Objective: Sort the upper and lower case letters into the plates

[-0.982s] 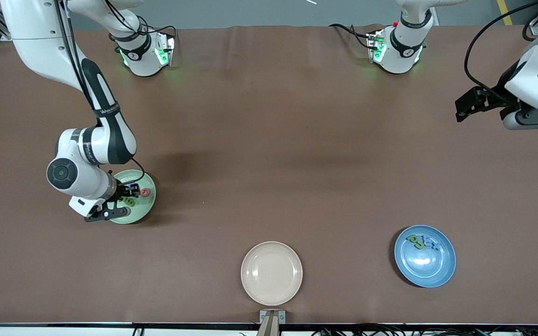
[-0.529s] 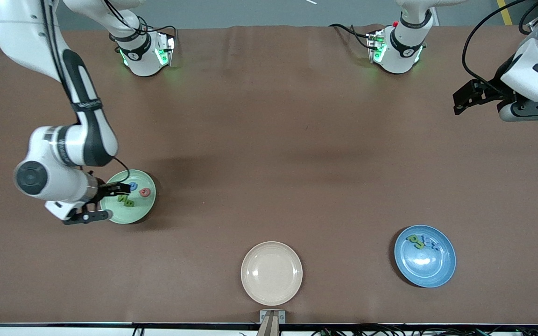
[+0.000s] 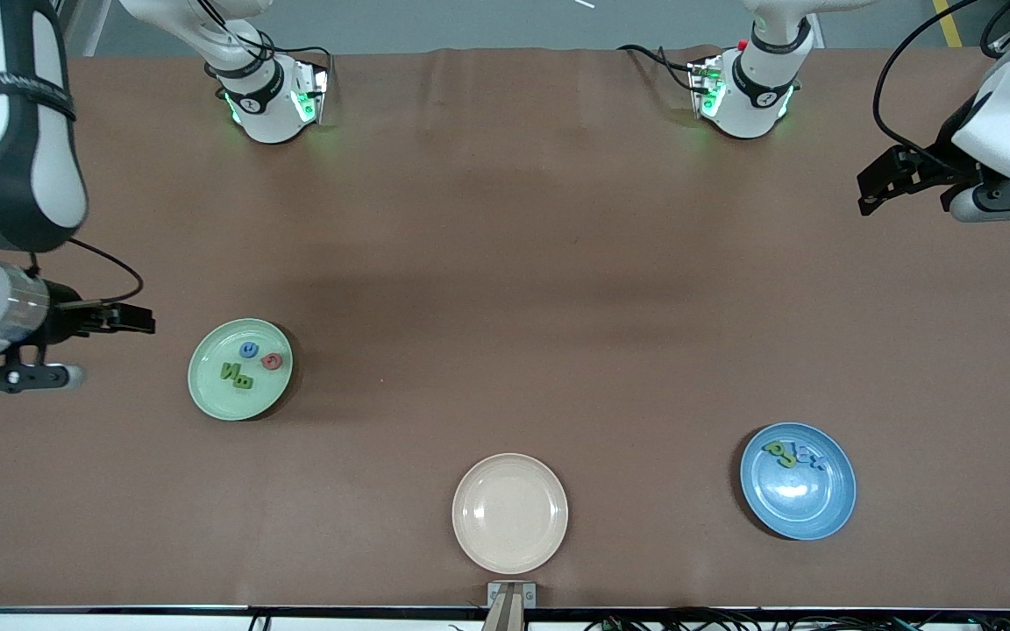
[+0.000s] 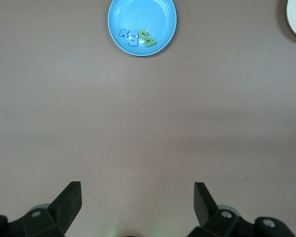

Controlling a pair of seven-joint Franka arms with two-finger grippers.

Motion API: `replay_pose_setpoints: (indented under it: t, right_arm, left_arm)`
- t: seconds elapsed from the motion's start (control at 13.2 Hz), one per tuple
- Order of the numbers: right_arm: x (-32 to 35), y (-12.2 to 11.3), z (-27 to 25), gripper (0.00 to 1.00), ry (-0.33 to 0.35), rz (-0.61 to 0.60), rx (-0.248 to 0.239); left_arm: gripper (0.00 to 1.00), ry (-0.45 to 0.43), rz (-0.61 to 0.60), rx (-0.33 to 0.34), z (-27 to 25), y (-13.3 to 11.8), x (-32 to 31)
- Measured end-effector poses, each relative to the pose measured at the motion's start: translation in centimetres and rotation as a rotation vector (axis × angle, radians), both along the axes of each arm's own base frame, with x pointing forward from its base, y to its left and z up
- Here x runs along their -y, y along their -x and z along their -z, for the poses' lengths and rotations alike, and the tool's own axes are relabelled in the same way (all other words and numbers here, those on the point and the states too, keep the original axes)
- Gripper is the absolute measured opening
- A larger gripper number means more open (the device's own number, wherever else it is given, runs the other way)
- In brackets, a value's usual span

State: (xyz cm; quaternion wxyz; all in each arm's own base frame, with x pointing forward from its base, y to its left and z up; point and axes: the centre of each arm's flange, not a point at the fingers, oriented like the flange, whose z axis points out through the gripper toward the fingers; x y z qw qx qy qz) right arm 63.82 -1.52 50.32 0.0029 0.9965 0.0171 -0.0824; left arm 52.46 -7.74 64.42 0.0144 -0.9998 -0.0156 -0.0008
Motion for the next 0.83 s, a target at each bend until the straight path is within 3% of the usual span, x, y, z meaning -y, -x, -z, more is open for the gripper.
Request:
replay_pose_setpoints:
  t: [0.23, 0.53, 0.83]
  right_arm:
    - [0.5, 0.0, -3.0, 1.0, -0.002, 0.011, 0.02]
    - [1.4, 0.5, -2.1, 1.0, -0.011, 0.027, -0.046]
    - [2.0, 1.0, -3.2, 1.0, -0.023, -0.007, -0.034]
  left_arm:
    - [1.0, 0.002, -0.003, 0.01, -0.1, -0.2, -0.2]
    - [1.0, 0.002, -0.003, 0.013, -0.1, -0.2, -0.1]
    - [1.0, 0.003, -0.001, 0.017, -0.1, -0.2, 0.0]
